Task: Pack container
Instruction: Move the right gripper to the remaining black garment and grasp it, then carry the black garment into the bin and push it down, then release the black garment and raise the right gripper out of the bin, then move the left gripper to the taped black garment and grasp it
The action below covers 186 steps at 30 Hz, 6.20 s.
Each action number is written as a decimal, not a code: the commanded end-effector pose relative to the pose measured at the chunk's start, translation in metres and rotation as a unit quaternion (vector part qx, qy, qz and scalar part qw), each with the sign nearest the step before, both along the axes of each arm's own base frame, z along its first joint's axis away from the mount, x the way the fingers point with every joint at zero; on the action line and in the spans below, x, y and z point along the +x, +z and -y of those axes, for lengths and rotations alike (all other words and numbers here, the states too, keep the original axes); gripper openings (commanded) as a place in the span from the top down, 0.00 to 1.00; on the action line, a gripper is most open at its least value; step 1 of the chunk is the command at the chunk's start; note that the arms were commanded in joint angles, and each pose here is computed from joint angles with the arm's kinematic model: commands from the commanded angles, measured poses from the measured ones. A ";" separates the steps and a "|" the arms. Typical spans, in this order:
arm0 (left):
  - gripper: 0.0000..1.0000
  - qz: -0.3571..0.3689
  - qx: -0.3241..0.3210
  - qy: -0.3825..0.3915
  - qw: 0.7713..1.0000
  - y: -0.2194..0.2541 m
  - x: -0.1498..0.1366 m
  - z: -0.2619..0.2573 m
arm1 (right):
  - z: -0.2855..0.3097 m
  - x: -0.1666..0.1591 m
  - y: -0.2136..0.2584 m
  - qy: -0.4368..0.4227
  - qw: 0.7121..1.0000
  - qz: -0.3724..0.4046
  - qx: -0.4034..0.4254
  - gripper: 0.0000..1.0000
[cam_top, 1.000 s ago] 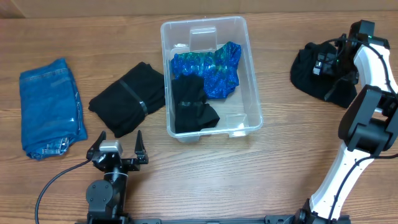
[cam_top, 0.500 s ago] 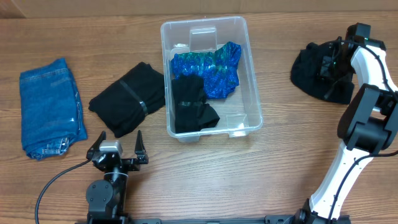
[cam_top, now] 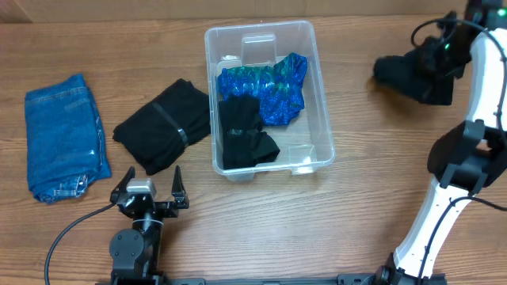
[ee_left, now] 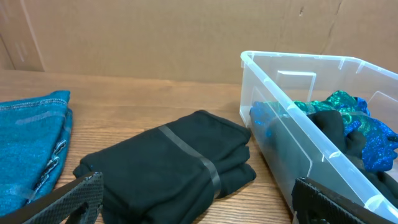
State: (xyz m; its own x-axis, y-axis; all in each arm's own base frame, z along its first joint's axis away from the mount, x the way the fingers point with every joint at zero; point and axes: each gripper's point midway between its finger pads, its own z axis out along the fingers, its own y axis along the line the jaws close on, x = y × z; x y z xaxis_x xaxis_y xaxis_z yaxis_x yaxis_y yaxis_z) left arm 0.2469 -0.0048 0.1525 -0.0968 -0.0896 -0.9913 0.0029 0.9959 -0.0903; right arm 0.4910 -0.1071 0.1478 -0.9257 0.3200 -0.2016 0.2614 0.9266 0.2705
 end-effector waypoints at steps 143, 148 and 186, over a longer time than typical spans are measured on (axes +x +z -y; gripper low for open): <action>0.00 -0.080 0.113 0.015 0.990 0.162 -0.004 -0.012 | 0.028 -0.089 0.127 -0.122 0.980 0.068 -0.144 0.00; 0.00 -0.295 0.147 -0.024 0.944 0.172 0.051 -0.010 | 0.028 -0.089 0.127 -0.122 0.980 0.068 -0.144 0.00; 0.00 -0.551 0.184 -0.300 0.757 -0.119 0.222 -0.054 | 0.028 -0.089 0.127 -0.122 0.980 0.068 -0.144 0.00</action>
